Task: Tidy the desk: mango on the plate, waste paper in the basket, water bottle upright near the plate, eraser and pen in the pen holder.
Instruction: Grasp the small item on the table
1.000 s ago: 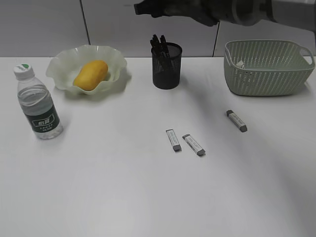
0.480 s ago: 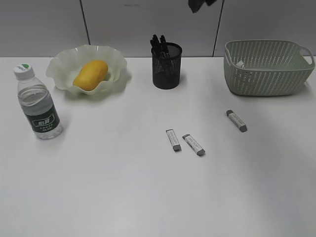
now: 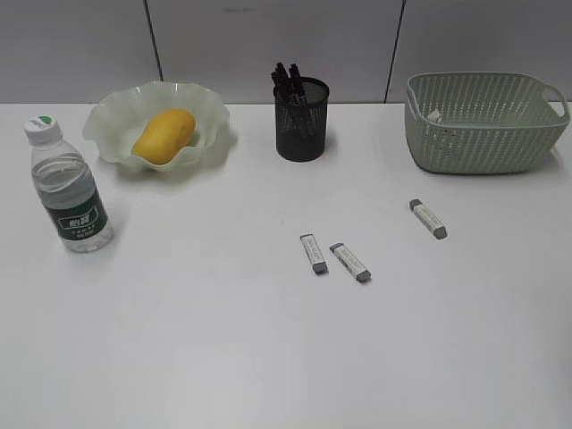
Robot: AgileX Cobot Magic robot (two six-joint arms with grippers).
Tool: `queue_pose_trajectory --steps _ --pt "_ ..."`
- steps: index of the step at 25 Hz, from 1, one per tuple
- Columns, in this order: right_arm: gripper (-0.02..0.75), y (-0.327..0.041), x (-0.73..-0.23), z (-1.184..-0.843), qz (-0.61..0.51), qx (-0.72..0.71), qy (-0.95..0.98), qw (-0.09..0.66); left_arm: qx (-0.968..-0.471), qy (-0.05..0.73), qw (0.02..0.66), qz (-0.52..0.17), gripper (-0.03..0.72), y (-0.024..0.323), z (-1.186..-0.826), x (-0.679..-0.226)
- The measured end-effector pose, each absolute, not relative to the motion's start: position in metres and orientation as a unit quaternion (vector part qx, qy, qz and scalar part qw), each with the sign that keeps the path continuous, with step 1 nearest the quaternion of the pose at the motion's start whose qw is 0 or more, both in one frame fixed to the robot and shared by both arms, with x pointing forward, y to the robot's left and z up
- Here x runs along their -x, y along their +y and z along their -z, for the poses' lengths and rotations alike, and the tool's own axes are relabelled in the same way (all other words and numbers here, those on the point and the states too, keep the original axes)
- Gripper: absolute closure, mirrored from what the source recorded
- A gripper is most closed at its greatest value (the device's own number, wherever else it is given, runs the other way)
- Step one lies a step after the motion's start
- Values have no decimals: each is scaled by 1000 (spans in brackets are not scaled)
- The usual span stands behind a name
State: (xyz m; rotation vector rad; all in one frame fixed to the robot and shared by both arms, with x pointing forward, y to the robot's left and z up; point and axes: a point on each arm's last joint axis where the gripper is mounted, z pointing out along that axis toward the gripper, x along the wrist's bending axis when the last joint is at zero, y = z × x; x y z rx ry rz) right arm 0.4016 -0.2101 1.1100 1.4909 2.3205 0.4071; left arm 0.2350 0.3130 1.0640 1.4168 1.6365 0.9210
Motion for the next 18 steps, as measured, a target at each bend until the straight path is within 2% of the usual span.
queue_pose_trajectory --steps 2,5,10,13,18 --pt "448 -237 -360 -1085 -149 -541 810 167 -565 645 373 -355 368 312 -1064 -240" --pt "448 -270 -308 -1068 -209 -549 790 177 -594 649 340 -332 368 310 -1063 -255" --pt "448 -309 -249 -1061 -359 -532 734 223 -658 631 305 -276 369 299 -1062 -283" --pt "448 -321 -231 -1057 -416 -519 705 244 -684 609 316 -249 358 290 -1070 -304" --pt "448 -323 -231 -1057 -421 -510 703 261 -715 594 323 -175 331 268 -1078 -354"
